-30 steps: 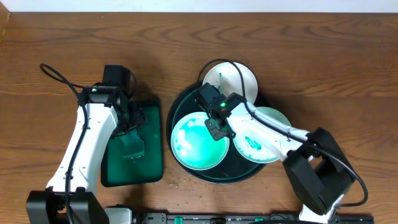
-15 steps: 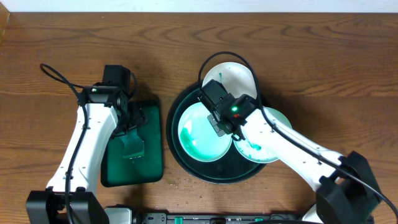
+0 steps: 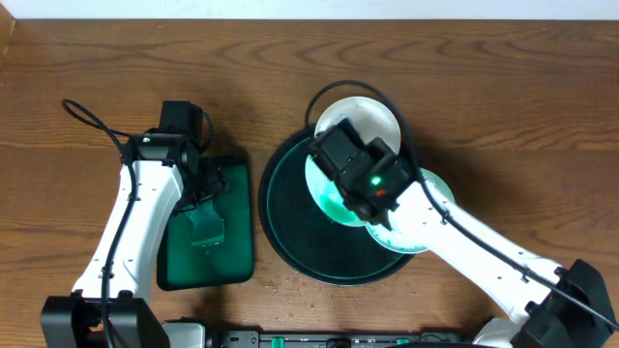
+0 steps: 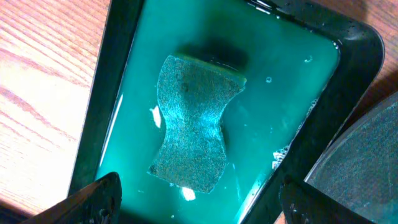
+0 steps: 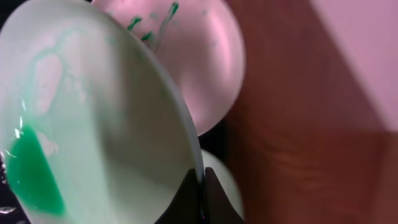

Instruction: Clean dirty plates on tray and stack at the side

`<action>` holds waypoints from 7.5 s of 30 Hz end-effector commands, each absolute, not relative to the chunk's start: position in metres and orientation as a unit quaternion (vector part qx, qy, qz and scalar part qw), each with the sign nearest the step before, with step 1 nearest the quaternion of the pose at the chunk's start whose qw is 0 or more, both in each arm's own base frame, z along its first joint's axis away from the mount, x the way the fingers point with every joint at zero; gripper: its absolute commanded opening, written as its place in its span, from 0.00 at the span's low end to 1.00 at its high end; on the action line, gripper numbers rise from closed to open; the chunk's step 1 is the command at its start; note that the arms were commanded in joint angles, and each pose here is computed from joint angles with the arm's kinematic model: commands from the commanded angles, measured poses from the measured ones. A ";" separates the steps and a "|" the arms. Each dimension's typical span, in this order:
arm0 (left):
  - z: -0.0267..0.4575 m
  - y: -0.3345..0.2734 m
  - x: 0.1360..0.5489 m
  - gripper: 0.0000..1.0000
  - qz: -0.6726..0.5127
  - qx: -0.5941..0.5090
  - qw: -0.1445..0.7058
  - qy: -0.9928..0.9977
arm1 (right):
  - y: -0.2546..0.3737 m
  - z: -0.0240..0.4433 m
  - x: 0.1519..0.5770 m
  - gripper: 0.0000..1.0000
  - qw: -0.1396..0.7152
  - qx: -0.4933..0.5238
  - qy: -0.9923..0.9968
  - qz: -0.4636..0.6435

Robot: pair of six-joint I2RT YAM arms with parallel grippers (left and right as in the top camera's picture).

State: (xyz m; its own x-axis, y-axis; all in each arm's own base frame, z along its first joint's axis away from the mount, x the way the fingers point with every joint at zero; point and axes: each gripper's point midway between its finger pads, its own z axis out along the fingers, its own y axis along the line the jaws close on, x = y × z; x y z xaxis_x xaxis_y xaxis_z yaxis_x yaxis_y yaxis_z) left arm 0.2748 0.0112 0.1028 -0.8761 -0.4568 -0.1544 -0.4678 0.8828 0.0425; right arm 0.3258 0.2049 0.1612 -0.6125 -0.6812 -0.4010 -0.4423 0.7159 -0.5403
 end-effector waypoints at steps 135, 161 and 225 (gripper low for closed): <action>0.104 0.011 0.274 0.82 0.039 -0.236 0.072 0.968 | -0.120 0.080 0.405 0.01 0.139 0.296 0.944 -0.039; 0.104 0.011 0.273 0.82 0.040 -0.236 0.071 0.968 | 0.015 0.199 0.373 0.73 0.213 -0.038 0.964 0.151; 0.104 0.011 0.274 0.82 0.039 -0.236 0.072 0.968 | 0.051 0.018 0.266 0.01 -0.001 0.141 0.977 0.159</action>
State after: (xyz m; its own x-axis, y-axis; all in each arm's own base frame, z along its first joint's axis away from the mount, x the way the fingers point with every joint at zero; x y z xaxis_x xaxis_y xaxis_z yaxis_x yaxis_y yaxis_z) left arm 0.2746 0.0111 0.1027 -0.8760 -0.4571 -0.1536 -0.4681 0.8827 0.0425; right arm 0.2677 0.0487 0.0212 -0.9631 0.2666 0.0376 0.2644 0.9099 0.3196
